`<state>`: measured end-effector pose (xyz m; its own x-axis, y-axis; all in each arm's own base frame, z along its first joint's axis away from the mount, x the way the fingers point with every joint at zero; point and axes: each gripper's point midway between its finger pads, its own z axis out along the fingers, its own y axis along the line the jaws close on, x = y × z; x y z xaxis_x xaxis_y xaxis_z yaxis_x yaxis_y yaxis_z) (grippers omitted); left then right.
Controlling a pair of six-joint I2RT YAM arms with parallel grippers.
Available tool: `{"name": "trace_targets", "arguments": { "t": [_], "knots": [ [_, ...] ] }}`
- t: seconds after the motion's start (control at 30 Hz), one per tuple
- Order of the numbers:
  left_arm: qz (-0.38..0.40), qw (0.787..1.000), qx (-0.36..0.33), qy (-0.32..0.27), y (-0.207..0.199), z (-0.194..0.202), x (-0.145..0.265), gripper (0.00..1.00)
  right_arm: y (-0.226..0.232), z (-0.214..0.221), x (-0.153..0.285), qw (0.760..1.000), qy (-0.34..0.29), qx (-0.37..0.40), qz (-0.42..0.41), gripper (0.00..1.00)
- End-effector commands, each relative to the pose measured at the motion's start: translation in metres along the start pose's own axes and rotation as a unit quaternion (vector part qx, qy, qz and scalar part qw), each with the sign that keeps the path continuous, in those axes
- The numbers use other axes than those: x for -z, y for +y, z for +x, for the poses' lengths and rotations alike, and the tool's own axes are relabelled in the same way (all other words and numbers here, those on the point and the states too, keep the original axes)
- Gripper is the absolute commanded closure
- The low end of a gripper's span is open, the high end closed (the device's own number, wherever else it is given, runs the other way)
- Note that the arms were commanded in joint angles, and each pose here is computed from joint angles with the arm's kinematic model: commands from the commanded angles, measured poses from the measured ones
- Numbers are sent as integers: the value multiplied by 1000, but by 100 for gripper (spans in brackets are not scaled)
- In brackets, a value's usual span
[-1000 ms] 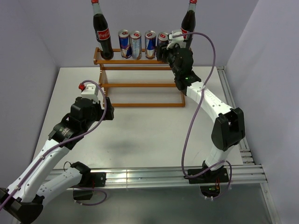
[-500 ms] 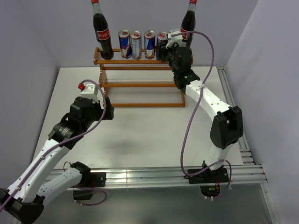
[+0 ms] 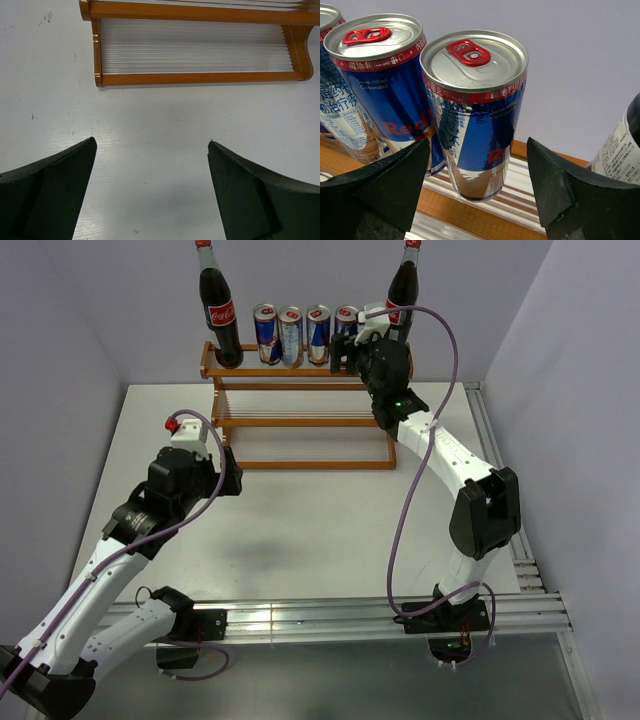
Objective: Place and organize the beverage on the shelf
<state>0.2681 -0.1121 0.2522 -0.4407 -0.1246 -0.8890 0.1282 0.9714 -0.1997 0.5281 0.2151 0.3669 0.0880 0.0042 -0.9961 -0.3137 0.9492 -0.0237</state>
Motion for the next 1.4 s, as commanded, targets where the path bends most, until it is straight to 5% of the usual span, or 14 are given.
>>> {"name": "trace_targets", "arguments": {
  "t": [0.0, 0.67, 1.37],
  "knots": [
    [8, 1000, 7, -16, -2, -7, -1, 1, -5, -34, 11, 999, -33, -9, 6, 15],
    [-77, 994, 54, -51, 45, -27, -2, 0, -7, -49, 75, 999, -5, -29, 22, 0],
    [-174, 975, 68, -123, 100, -41, 25, 0, -68, 20, 298, 970, 146, -93, 172, 0]
  ]
}}
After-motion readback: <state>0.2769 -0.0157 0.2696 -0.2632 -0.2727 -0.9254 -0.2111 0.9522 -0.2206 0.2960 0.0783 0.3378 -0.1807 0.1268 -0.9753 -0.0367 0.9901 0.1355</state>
